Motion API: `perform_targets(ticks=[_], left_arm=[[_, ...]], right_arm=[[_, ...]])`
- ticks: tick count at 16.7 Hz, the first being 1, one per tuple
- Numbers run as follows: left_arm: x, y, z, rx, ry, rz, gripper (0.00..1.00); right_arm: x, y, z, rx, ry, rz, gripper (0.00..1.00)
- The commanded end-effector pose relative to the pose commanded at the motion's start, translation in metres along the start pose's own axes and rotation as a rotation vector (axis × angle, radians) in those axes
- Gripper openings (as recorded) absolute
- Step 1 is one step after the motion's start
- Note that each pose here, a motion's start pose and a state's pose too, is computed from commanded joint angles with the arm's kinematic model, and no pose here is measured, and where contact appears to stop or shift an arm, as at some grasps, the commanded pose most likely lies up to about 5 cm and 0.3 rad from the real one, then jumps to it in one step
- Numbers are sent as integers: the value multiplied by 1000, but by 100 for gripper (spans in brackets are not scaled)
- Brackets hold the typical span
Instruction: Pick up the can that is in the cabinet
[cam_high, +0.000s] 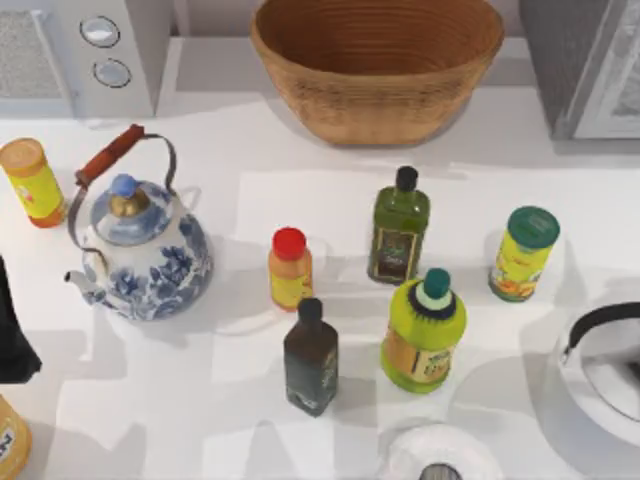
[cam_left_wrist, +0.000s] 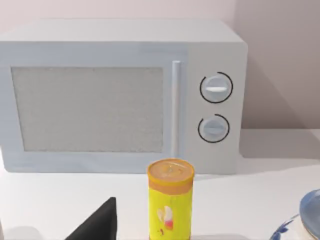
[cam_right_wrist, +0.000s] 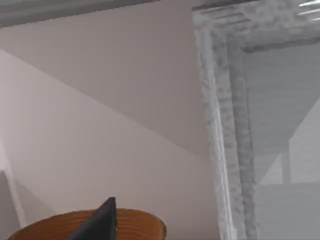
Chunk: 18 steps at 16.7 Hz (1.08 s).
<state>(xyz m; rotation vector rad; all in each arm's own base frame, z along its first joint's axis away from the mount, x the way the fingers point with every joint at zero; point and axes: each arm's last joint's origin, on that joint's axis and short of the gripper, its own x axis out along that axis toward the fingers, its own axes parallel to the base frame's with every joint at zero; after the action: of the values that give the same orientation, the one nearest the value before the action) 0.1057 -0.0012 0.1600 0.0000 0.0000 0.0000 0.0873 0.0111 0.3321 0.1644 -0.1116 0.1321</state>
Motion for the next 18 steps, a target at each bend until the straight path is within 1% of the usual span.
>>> perform_targets(ticks=[4, 6, 8, 10, 12, 15, 18], left_arm=[[0, 0, 0, 0, 0, 0, 100], [0, 0, 0, 0, 0, 0, 100], [0, 0, 0, 0, 0, 0, 100], [0, 0, 0, 0, 0, 0, 100], [0, 0, 0, 0, 0, 0, 100], [0, 0, 0, 0, 0, 0, 100], [0, 0, 0, 0, 0, 0, 100]], right_arm=[[13, 20, 90, 44, -59, 40, 100], [27, 28, 124, 48, -68, 42, 100], [48, 34, 147, 38, -61, 31, 100], [74, 38, 160, 16, -37, 9, 100], [102, 41, 165, -17, -4, -20, 100], [144, 43, 164, -78, 43, -69, 100], [176, 41, 158, -134, 84, -110, 100]])
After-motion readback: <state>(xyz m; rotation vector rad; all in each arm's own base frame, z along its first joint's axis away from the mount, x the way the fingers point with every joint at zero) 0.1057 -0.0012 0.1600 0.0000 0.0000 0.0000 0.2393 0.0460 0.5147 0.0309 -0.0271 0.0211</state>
